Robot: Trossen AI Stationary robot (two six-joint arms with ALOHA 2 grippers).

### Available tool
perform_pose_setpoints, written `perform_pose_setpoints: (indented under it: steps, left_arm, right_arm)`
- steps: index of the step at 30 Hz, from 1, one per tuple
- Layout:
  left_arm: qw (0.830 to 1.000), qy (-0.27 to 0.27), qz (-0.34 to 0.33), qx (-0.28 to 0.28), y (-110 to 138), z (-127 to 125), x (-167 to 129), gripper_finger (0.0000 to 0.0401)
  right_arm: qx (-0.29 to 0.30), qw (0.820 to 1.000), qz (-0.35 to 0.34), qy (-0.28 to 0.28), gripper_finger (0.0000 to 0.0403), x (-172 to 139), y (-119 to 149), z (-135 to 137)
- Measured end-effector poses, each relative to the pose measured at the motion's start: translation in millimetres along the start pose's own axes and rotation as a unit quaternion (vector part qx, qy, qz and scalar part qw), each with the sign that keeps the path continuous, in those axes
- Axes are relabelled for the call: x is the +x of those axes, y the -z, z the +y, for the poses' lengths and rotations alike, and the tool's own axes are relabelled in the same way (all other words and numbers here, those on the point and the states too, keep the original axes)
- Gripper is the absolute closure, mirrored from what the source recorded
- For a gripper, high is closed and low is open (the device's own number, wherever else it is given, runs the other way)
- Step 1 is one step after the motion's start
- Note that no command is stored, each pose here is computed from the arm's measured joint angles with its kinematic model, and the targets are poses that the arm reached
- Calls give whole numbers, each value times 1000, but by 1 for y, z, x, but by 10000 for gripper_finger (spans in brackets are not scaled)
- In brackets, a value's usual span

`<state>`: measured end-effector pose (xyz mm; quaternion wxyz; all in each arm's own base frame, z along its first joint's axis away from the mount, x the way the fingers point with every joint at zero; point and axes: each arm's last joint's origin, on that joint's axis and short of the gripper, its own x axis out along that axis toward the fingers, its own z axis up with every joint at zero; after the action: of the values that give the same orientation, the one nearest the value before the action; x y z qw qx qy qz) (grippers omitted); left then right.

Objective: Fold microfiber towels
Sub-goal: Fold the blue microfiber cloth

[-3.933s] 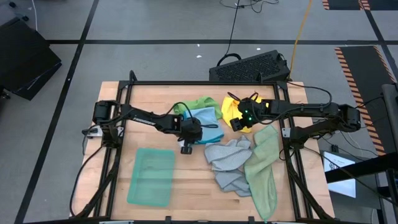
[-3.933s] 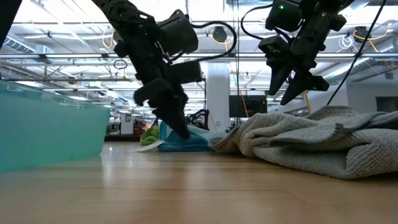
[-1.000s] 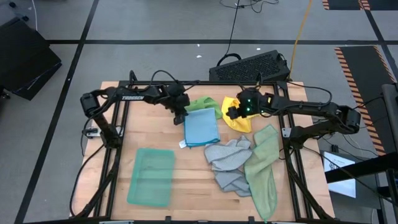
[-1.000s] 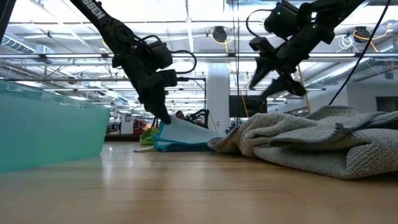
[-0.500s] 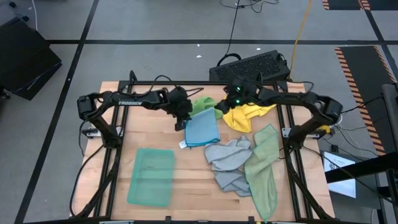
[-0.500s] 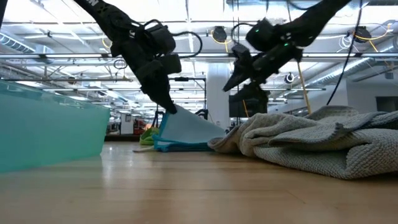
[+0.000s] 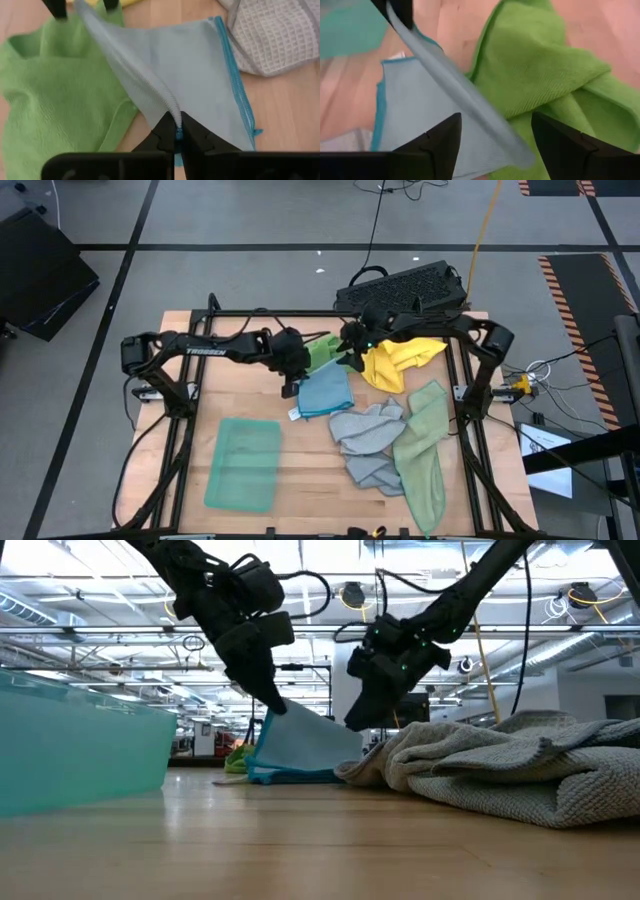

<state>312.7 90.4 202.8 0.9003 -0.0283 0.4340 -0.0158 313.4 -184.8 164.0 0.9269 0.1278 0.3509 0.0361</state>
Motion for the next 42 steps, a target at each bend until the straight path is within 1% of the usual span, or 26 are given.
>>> perform_pose_setpoints:
  steps: [2, 6, 10, 13, 16, 18, 22, 25, 26, 28, 30, 33, 37, 41, 42]
  left_arm:
    - [1000, 1, 0, 7, -1, -3, 1, 386]
    - [1000, 5, 1, 10, -1, -7, 1, 395]
    - [1000, 4, 1, 11, -1, -8, 2, 386]
    - [1000, -2, 3, 12, -1, -8, 2, 385]
    - [1000, 3, 2, 12, -1, -8, 2, 394]
    - [1000, 3, 3, 11, -1, -8, 2, 393]
    - [1000, -4, 5, 11, -1, -8, 2, 381]
    - [1000, -6, 5, 10, -1, -7, 2, 390]
    - [1000, -6, 6, 7, -1, -7, 2, 393]
    - [1000, -6, 8, -5, 0, -7, 1, 394]
    - [1000, -5, 12, -15, 0, -7, 2, 387]
    - [1000, 0, 13, -15, 0, -12, 3, 384]
    - [1000, 10, 14, -21, -2, -23, 5, 394]
    - [1000, 22, 14, -10, -4, -36, 7, 383]
    - [1000, 25, 13, -6, -4, -39, 8, 382]
  right_arm:
    - [-13, 1000, 4, 9, 178, 3, 2, -2]
    - [-44, 999, 11, 7, 189, 8, 6, -5]
    - [-48, 999, 24, 3, 204, 15, 12, -8]
    - [-43, 999, 31, 1, 225, 20, 17, -10]
    - [-36, 999, 33, 1, 259, 22, 18, -11]
    - [-36, 999, 29, 2, 287, 21, 17, -11]
    - [-37, 999, 18, 5, 348, 14, 10, -7]
    - [-38, 999, 9, 9, 390, 7, 4, -3]
    - [-36, 999, 8, 10, 395, 4, 3, -2]
    - [-31, 999, 6, 23, 392, -2, -2, 3]
    - [-29, 999, 6, 32, 390, -8, -6, 9]
    - [-28, 999, 14, 24, 396, -12, -10, 23]
    - [-30, 997, 49, 41, 396, -6, -9, 41]
    - [-44, 996, 63, 35, 394, 1, -9, 55]
    - [-47, 996, 70, 42, 395, 2, -8, 58]
